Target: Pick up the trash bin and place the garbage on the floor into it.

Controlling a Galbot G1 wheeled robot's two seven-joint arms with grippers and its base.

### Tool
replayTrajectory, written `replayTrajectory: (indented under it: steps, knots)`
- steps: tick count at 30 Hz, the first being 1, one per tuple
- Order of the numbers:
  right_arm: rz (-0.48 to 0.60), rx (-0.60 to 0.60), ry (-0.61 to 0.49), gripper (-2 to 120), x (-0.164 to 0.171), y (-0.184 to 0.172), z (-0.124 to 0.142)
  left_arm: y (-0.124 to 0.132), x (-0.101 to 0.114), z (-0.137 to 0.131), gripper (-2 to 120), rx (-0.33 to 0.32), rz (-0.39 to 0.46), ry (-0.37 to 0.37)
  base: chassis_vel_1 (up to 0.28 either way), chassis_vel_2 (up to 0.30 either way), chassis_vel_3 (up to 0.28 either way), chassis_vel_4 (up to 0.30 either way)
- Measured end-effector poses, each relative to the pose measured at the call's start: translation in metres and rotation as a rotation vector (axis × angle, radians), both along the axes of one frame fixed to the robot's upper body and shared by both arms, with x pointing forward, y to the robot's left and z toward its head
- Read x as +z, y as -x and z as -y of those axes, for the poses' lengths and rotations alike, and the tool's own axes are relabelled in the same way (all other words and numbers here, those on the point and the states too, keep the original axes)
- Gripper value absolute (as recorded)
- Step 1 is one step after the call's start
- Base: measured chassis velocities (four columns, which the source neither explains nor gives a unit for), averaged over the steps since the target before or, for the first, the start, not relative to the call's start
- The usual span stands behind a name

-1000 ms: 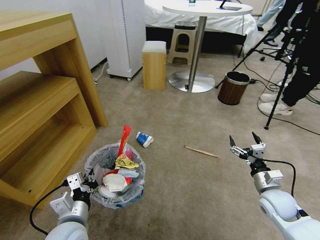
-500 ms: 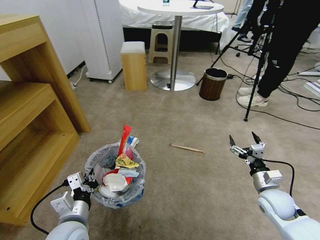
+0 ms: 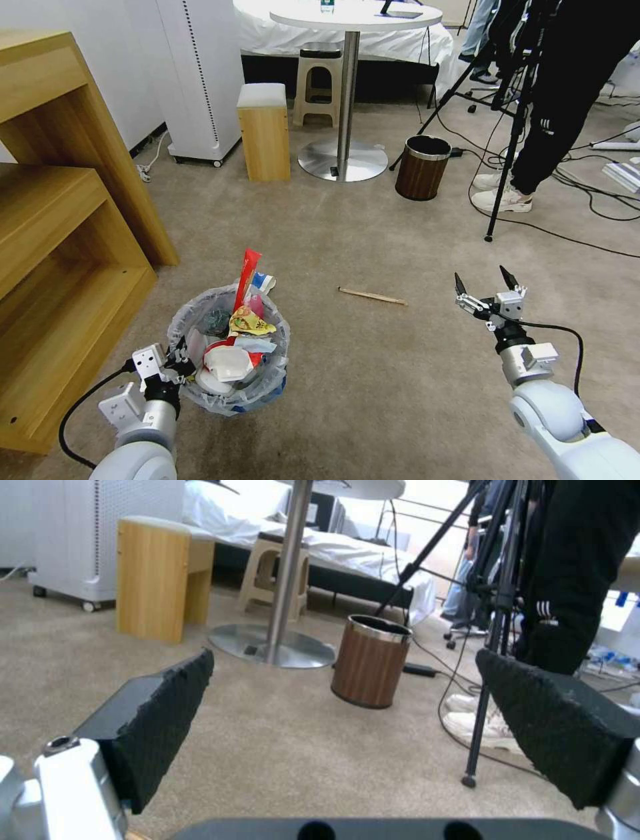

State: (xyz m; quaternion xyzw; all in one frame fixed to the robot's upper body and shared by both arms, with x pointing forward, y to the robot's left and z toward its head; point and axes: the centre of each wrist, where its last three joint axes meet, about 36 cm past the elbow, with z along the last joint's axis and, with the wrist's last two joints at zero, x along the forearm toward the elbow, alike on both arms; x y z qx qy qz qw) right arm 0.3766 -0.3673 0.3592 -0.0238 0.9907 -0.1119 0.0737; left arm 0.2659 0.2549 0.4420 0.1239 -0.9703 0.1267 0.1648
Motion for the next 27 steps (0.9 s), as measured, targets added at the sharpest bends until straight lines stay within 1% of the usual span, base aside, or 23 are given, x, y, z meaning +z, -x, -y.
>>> replayTrajectory:
  steps: [3, 6, 7, 10, 11, 14, 20, 23, 27]
  knots:
    - [0.0, 0.002, 0.003, 100, 0.0, 0.001, 0.0, 0.001, 0.001, 0.001, 1, 0.007, 0.001, 0.004, 0.0, 0.0, 0.0, 0.0]
    - [0.002, 0.01, 0.007, 100, 0.002, 0.001, 0.0, 0.002, 0.003, 0.0, 1, 0.037, -0.012, -0.008, 0.0, 0.0, 0.0, 0.0]
    - [0.002, 0.01, 0.007, 100, 0.002, 0.001, 0.0, 0.002, 0.003, 0.0, 1, 0.037, -0.012, -0.008, 0.0, 0.0, 0.0, 0.0]
    - [0.003, 0.022, 0.001, 100, 0.004, -0.001, -0.002, 0.004, 0.008, -0.004, 1, 0.082, -0.026, -0.032, 0.0, 0.0, 0.0, 0.0]
    - [0.003, 0.022, 0.001, 100, 0.004, -0.001, -0.002, 0.004, 0.008, -0.004, 1, 0.082, -0.026, -0.032, 0.0, 0.0, 0.0, 0.0]
    - [0.001, 0.03, -0.001, 100, 0.003, -0.003, -0.005, 0.007, 0.01, -0.011, 1, 0.12, -0.037, -0.064, 0.0, 0.0, 0.0, 0.0]
    - [-0.002, 0.039, -0.01, 100, 0.001, -0.004, -0.009, 0.01, 0.014, -0.019, 1, 0.139, -0.036, -0.079, 0.0, 0.0, 0.0, 0.0]
    - [-0.005, 0.044, -0.017, 100, 0.0, -0.006, -0.012, 0.012, 0.016, -0.029, 1, 0.159, -0.036, -0.105, 0.0, 0.0, 0.0, 0.0]
    - [-0.01, 0.045, -0.021, 100, -0.004, -0.007, -0.014, 0.015, 0.018, -0.036, 1, 0.164, -0.041, -0.114, 0.0, 0.0, 0.0, 0.0]
